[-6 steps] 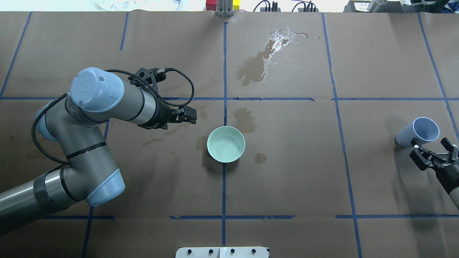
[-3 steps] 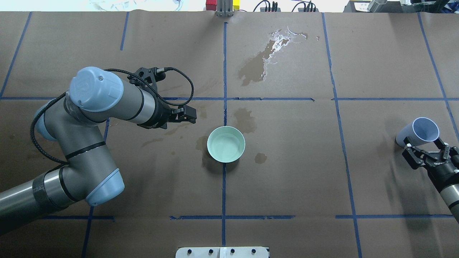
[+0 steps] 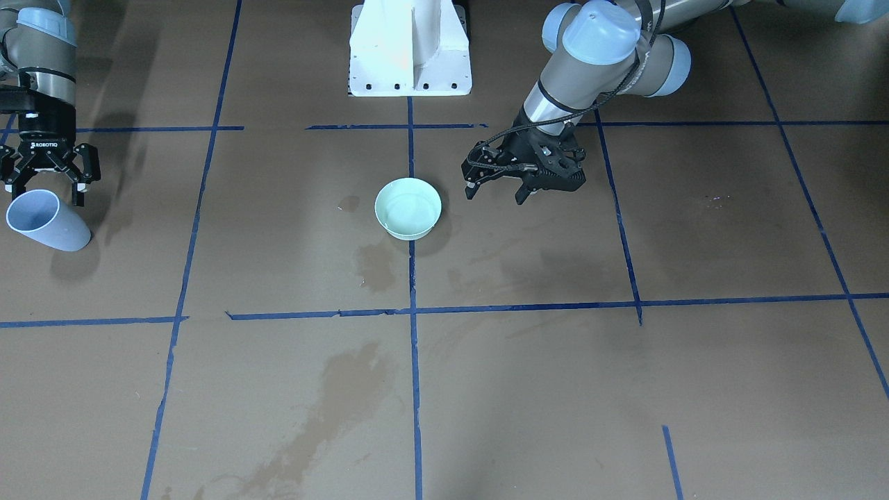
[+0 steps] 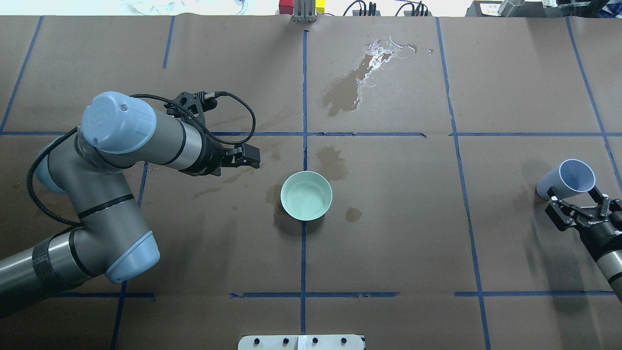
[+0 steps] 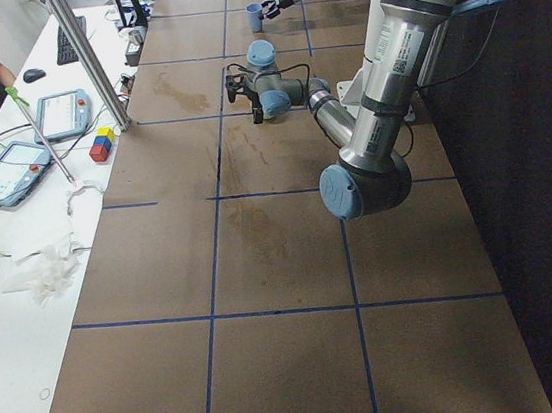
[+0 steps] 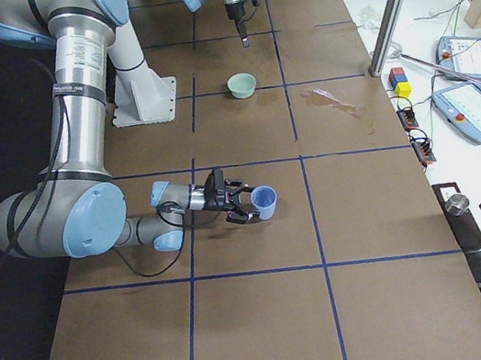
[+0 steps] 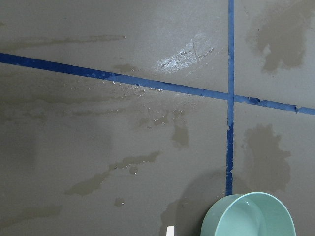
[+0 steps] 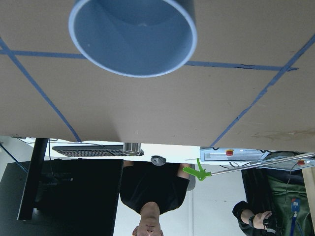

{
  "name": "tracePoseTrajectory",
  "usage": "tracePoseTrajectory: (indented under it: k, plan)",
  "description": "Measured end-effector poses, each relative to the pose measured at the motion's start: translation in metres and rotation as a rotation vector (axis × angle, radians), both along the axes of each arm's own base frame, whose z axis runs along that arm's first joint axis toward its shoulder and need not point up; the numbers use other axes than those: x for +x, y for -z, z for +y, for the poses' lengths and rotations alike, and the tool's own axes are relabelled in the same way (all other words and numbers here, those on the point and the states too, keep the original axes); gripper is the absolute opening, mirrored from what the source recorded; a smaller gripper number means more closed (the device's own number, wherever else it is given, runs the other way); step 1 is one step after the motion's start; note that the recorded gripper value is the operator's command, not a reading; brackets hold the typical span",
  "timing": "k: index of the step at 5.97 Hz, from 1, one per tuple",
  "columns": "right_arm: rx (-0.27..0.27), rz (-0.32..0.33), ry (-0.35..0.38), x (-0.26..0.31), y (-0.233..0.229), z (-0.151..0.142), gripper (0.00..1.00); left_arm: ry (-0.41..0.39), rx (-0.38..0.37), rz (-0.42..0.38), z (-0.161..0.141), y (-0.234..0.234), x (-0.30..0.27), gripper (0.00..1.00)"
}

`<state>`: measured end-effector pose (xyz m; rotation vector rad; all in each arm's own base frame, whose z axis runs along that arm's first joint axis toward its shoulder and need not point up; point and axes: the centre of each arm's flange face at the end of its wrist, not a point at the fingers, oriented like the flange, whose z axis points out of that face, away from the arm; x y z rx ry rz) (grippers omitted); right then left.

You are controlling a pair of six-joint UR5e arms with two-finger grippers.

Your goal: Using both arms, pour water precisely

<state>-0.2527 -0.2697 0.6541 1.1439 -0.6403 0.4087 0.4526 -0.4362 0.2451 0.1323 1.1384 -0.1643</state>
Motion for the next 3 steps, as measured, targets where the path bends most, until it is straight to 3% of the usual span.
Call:
tracePoseTrajectory:
  k: [3]
  plan:
    - [0.003,0.017,0.006,-0.0076,-0.0049,-0.0019,0.98,0.001,0.0,-0.001,0.0013,-0.002,-0.0029,1.0]
